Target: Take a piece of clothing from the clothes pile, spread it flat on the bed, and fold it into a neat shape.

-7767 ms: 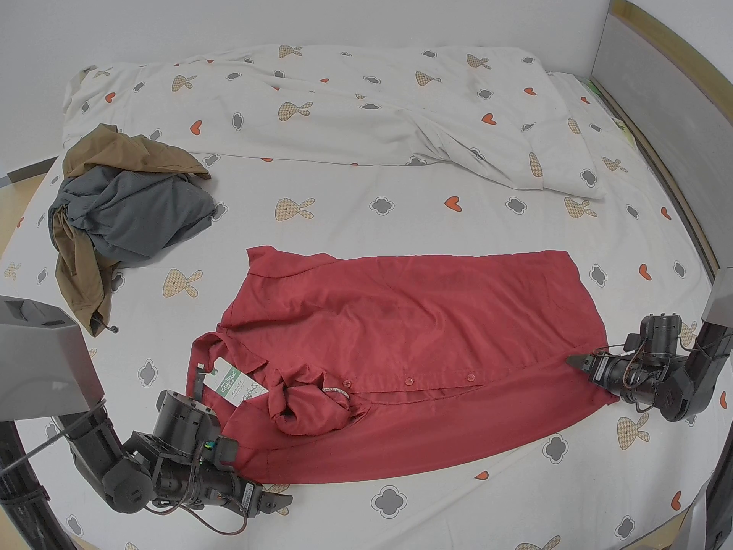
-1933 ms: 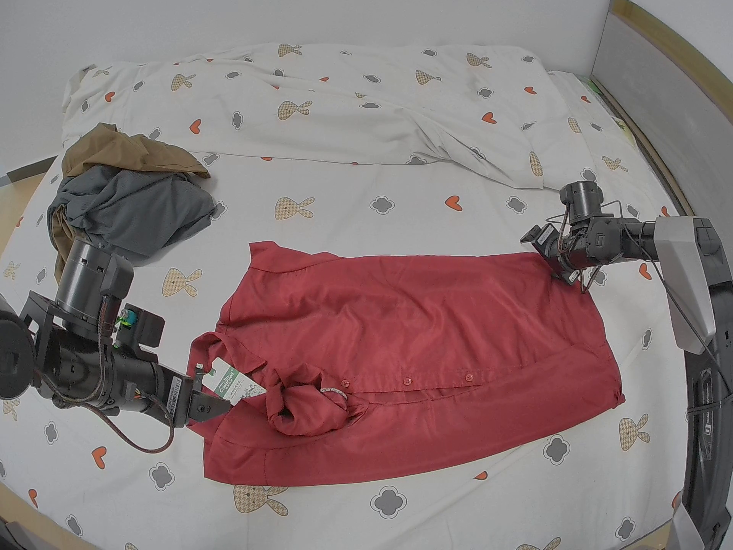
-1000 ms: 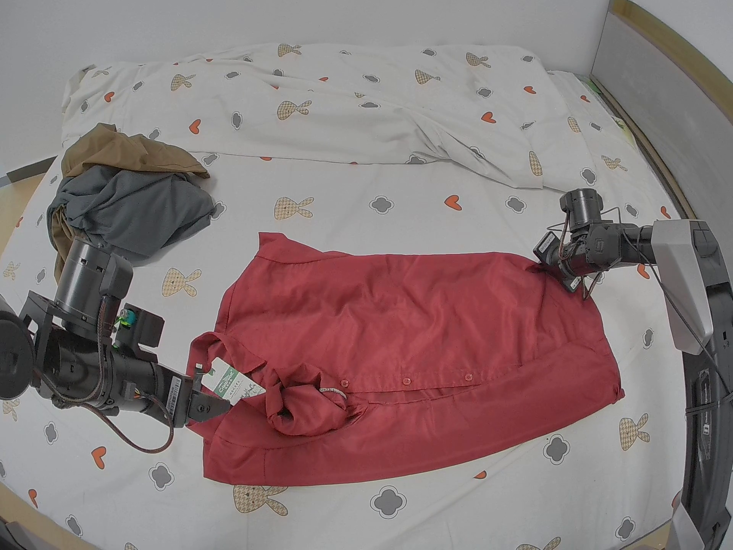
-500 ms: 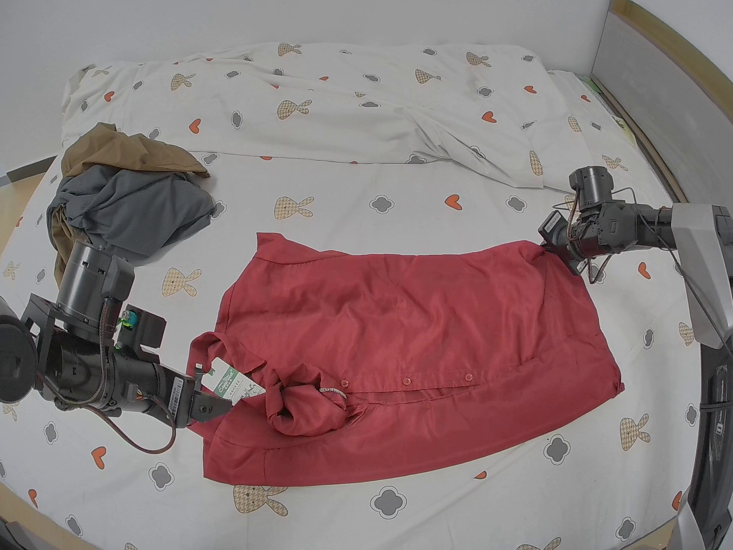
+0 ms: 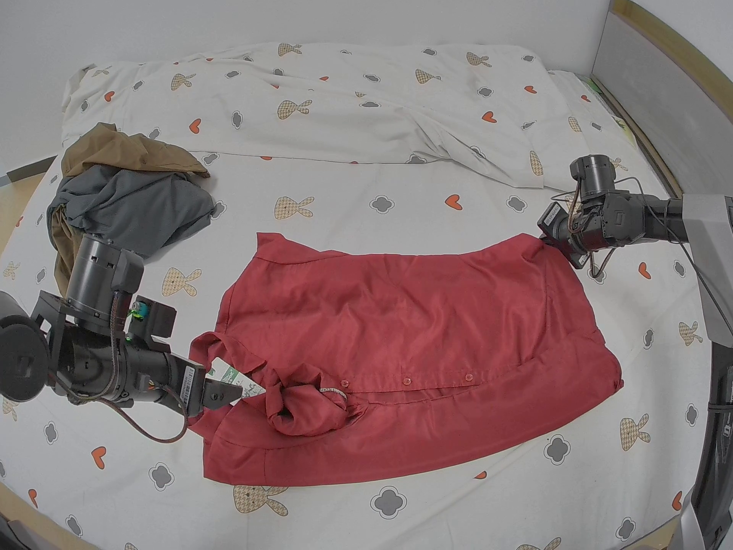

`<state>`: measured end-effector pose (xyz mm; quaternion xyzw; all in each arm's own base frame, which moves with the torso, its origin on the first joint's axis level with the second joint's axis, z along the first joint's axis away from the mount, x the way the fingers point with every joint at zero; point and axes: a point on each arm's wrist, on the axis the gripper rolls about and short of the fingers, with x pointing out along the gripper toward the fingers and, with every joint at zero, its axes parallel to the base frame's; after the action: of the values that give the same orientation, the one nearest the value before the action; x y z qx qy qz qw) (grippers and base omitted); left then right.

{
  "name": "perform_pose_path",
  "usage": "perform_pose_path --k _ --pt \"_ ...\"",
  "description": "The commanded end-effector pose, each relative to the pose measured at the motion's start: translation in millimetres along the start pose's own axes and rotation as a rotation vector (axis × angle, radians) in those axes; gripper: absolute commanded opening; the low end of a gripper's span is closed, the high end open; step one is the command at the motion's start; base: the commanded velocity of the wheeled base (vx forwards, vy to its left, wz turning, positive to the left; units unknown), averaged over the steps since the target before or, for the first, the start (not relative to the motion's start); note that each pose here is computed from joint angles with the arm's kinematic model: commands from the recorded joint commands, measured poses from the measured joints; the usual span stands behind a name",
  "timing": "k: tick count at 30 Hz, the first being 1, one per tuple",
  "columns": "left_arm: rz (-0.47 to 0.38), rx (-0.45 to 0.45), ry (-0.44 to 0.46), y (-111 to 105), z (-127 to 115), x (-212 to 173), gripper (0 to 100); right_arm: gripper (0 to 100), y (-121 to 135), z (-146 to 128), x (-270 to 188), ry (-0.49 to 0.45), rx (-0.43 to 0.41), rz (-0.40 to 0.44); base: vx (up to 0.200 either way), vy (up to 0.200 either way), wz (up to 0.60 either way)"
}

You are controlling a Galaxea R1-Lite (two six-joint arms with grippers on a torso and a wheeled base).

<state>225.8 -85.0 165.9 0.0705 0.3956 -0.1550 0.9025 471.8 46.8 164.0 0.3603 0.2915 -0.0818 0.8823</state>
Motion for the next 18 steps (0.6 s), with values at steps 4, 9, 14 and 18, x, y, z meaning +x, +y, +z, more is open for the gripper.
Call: perform_pose_path --k 4,9,14,18 --pt "0.011 0.203 0.05 4.3 12.0 34.5 100 0 2.8 -7.9 -9.8 -0.002 -0.013 -0.024 0.0 0.0 0.0" --pt "0.025 0.412 0.023 8.8 25.4 38.1 100 0 8.6 -10.6 -22.1 0.001 -0.021 -0.011 0.0 0.0 0.0" --pt "0.071 0.494 -0.016 11.7 47.2 47.0 100 0 9.9 -12.8 -27.9 0.004 -0.023 -0.012 0.0 0.0 0.0" --pt "0.129 0.522 -0.007 13.5 61.9 77.4 100 0 10.0 -13.5 -30.1 0.006 -0.022 -0.012 0.0 0.0 0.0"
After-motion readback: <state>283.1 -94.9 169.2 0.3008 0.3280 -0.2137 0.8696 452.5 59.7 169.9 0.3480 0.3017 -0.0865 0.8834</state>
